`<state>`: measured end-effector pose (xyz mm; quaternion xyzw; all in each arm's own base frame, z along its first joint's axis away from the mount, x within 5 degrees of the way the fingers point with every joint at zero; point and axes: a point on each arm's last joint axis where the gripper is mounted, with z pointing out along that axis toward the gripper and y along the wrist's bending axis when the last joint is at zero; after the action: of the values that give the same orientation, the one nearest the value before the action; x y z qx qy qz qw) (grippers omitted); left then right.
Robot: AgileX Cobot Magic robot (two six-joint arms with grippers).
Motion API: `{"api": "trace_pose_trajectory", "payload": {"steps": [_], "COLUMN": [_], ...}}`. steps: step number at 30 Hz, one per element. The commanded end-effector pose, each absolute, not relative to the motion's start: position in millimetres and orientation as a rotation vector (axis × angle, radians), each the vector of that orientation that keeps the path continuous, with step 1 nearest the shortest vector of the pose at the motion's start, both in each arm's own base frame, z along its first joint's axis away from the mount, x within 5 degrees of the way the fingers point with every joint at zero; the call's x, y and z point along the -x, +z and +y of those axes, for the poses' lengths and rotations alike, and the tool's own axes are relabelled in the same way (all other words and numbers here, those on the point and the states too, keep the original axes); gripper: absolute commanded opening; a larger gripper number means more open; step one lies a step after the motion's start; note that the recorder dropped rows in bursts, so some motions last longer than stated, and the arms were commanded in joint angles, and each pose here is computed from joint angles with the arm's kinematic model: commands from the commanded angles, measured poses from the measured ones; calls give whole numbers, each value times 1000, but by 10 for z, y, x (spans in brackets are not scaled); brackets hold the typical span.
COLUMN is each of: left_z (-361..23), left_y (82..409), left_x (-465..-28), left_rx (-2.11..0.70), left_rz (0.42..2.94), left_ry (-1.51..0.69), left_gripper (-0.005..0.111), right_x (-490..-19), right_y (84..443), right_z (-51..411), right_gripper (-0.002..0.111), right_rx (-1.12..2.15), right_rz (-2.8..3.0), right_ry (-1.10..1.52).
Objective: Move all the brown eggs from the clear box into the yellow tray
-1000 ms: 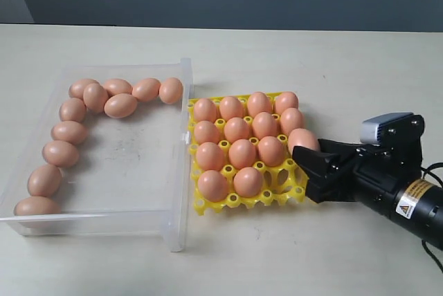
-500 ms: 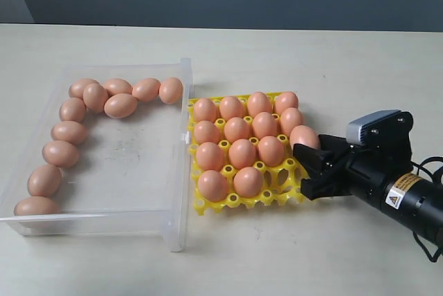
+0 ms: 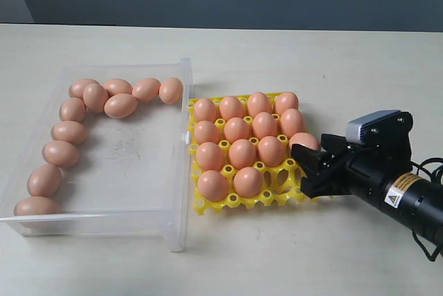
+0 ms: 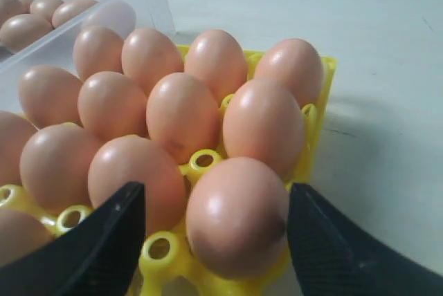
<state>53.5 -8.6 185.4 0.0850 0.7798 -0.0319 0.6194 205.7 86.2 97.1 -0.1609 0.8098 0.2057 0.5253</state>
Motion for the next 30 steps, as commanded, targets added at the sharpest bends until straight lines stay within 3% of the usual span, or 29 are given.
{"api": "trace_pose_trajectory", "payload": {"steps": [1, 11, 16, 19, 25, 30], "left_z": [-87, -87, -87, -87, -87, -87], "left_y": [1853, 1853, 1853, 1853, 1853, 1853], "left_x": [-535, -535, -535, -535, -535, -535], "left_rx": [-193, -193, -193, -193, -193, -193], "left_rz": [1783, 1783, 1783, 1783, 1783, 1783], "left_ry": [-77, -77, -77, -77, -77, -77], "left_gripper": [0, 0, 0, 0, 0, 0], "right_x": [-2082, -2017, -1977, -2020, -1954, -1901], "right_y": [983, 1314, 1243, 1296, 1865, 1669], "right_z": [848, 738, 785, 742, 694, 646], "right_gripper": [60, 59, 46, 46, 46, 46], "right_rx": [357, 255, 386, 272, 167, 197], "right_rz": [1925, 1847, 2044, 2007, 1750, 2155], "right_ry": [481, 418, 413, 401, 457, 320]}}
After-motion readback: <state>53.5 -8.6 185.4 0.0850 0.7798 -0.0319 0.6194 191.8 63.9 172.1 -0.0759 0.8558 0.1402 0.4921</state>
